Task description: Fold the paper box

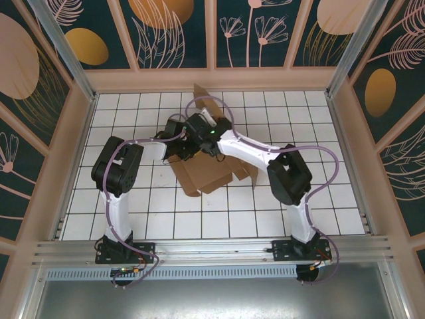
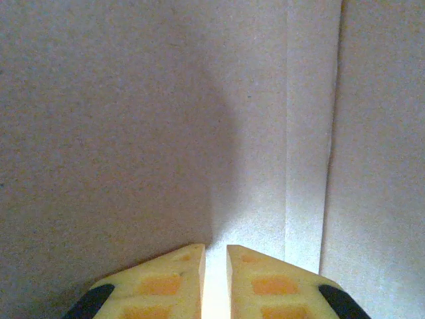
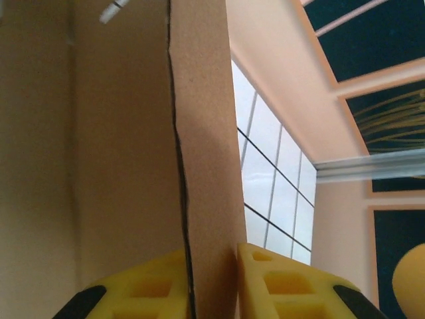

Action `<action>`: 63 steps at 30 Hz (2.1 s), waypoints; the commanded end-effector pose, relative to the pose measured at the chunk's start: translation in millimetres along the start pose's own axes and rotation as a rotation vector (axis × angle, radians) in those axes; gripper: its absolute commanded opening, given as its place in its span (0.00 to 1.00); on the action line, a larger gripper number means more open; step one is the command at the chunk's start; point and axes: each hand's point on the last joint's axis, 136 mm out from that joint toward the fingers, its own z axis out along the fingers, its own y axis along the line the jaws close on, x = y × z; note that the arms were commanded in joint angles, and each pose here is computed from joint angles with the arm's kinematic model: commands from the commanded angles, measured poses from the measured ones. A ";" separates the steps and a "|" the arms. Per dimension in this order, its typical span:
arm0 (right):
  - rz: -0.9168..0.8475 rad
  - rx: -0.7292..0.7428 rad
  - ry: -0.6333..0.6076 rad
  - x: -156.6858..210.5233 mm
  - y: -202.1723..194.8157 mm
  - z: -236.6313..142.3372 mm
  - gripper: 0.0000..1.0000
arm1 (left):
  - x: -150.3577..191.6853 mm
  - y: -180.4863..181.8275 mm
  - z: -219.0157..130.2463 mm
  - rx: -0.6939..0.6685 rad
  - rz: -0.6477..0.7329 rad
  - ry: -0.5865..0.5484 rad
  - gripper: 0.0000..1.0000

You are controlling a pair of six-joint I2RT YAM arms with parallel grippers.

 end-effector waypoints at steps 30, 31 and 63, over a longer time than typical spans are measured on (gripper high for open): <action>-0.253 0.311 -0.447 -12.6 -9.1 -27.1 0.09 | -48.6 -131.4 -127.0 0.589 0.123 -0.222 0.57; -0.254 0.308 -0.453 -12.2 -8.4 -28.5 0.09 | -48.3 -134.0 -128.8 0.604 0.129 -0.221 0.59; -0.198 0.185 -0.523 -18.6 8.9 -48.3 0.43 | -62.1 -135.3 -71.3 0.545 0.042 -0.169 0.00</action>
